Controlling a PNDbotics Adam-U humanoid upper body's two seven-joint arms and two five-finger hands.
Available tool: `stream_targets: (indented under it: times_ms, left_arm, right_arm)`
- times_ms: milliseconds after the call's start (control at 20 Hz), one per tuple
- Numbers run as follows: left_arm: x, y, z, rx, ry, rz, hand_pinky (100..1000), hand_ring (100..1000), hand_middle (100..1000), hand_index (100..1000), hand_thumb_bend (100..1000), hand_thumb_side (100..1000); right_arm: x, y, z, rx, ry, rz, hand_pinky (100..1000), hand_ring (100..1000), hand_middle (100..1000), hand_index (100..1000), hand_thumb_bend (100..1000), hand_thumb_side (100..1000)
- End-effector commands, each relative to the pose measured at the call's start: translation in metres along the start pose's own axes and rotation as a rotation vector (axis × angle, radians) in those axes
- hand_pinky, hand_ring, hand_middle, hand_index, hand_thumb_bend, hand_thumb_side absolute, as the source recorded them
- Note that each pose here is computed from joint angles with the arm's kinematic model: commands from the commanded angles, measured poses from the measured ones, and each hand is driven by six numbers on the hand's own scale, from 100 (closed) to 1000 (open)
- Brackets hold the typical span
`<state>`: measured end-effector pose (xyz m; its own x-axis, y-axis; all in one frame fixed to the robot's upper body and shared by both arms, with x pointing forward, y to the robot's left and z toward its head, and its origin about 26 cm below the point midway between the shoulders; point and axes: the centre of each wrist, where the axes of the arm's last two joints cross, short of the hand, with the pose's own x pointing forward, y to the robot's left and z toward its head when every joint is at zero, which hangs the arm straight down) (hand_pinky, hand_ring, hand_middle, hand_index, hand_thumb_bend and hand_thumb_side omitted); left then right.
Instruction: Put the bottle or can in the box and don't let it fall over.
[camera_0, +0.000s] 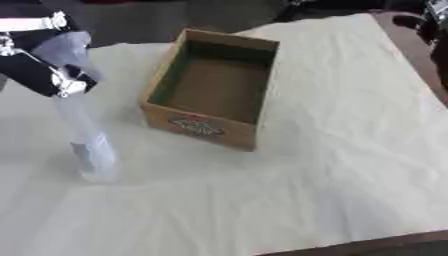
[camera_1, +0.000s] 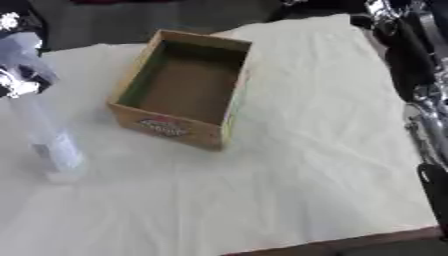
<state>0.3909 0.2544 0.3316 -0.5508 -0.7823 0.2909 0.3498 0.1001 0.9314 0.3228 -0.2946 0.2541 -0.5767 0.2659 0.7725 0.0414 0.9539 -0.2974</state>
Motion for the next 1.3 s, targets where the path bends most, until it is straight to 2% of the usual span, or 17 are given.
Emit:
stream_targets:
  times_ms: [50, 400, 650, 1000, 1300]
  left_arm:
    - [0.012, 0.026, 0.018, 0.093, -0.008, -0.058, 100, 100, 141, 169, 193, 100]
    - [0.026, 0.039, 0.023, 0.161, -0.037, -0.090, 100, 100, 129, 168, 207, 100]
    - [0.043, 0.052, 0.022, 0.238, -0.087, -0.112, 100, 100, 126, 168, 211, 100]
    - [0.066, 0.071, 0.007, 0.325, -0.124, -0.151, 100, 100, 127, 168, 259, 100]
    - [0.080, 0.084, -0.013, 0.408, -0.143, -0.165, 100, 100, 123, 168, 244, 100]
  right_arm:
    - [0.007, -0.007, -0.002, -0.007, -0.019, 0.024, 866, 828, 782, 874, 100, 687]
    - [0.007, -0.008, -0.002, -0.007, -0.019, 0.027, 866, 826, 781, 874, 100, 687]
    - [0.008, -0.008, -0.003, -0.009, -0.022, 0.027, 866, 826, 780, 873, 100, 686]
    - [0.009, -0.007, -0.004, -0.002, -0.027, 0.023, 866, 825, 780, 873, 100, 683]
    - [0.012, -0.005, -0.007, 0.012, -0.037, 0.018, 866, 826, 780, 873, 100, 682]
